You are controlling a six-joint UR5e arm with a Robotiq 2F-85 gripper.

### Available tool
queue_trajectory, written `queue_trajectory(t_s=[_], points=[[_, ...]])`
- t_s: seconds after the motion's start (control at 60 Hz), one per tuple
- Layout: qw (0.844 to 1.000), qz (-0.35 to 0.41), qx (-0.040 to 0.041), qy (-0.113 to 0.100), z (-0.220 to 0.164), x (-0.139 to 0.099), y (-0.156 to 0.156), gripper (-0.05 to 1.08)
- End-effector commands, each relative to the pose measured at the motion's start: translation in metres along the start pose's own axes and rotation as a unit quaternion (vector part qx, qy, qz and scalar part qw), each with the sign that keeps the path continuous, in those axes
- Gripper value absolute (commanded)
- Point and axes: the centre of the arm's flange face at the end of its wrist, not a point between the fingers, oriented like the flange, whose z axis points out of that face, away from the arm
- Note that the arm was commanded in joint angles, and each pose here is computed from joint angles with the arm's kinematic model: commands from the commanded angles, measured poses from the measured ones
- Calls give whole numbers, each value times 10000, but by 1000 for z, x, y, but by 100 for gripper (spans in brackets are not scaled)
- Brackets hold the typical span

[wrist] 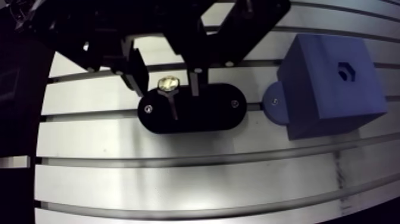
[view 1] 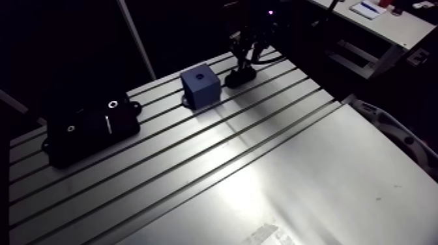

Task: Pick up the M10 bolt and insert it into the hex recess until seated.

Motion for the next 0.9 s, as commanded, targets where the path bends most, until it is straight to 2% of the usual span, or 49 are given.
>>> queue_trajectory(t_s=[0.017, 0.9], points=[[10000, -2, -1, 3, 0, 0, 0, 53], [10000, -2, -9, 16, -1, 1, 0, 58]])
